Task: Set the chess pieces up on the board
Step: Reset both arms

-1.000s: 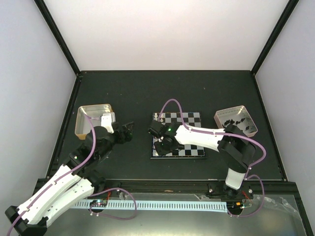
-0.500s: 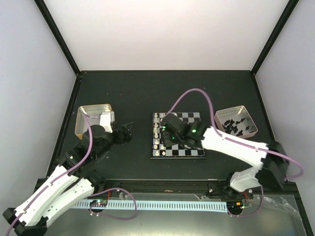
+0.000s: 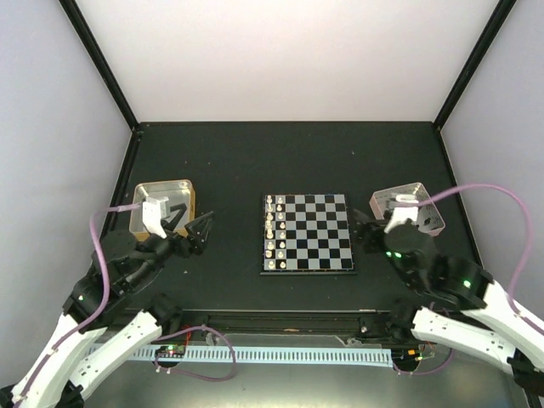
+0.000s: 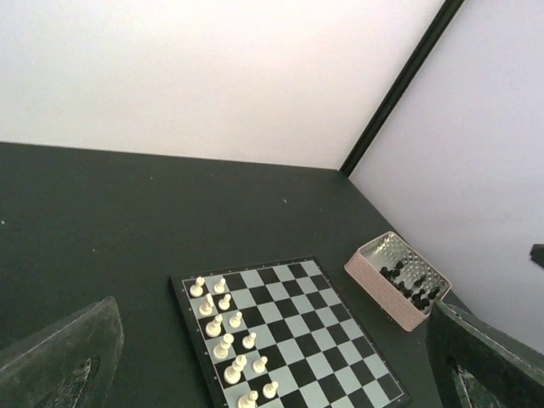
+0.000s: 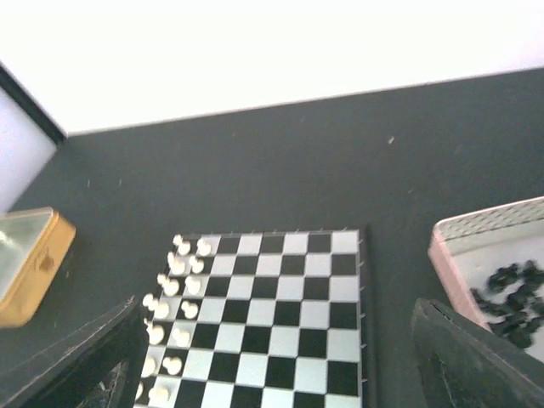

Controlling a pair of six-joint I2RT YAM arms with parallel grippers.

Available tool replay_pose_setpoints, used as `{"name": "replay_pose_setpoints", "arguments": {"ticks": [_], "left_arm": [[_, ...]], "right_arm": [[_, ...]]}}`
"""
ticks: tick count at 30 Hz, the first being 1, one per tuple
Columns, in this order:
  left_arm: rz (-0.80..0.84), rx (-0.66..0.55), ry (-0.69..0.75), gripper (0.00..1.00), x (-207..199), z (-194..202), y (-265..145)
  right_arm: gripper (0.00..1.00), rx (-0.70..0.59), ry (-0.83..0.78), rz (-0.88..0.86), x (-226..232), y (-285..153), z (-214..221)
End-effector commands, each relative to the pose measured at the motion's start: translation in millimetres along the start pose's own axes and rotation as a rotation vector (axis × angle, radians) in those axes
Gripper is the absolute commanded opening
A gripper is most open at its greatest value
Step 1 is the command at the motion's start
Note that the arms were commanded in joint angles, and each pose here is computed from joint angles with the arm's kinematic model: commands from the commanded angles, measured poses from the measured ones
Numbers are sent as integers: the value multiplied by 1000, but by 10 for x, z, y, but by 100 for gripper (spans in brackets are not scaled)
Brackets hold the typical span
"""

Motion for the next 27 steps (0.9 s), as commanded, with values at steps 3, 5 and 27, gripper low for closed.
{"name": "replay_pose_setpoints", "arguments": {"ticks": [3, 5, 27], "left_arm": [[-25, -67, 69, 99, -14, -184, -347], [-42, -101, 85, 99, -5, -230, -456], [-47, -247, 113, 99, 31, -322, -910]], "right_arm": [[87, -178, 17, 157, -525, -454, -136], [89, -206, 35, 176, -653, -591, -168], [100, -321, 89, 134, -981, -1023, -300]]}}
Point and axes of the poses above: each gripper's point midway between its finger pads, its own y axis out along the fingers, its own x axis along the line the jaws close on, z = x × y, the point moved 10 cm from there along -y, back along the fingers, and after that the axes turned 2 degrees about y, right-handed, at the moved point
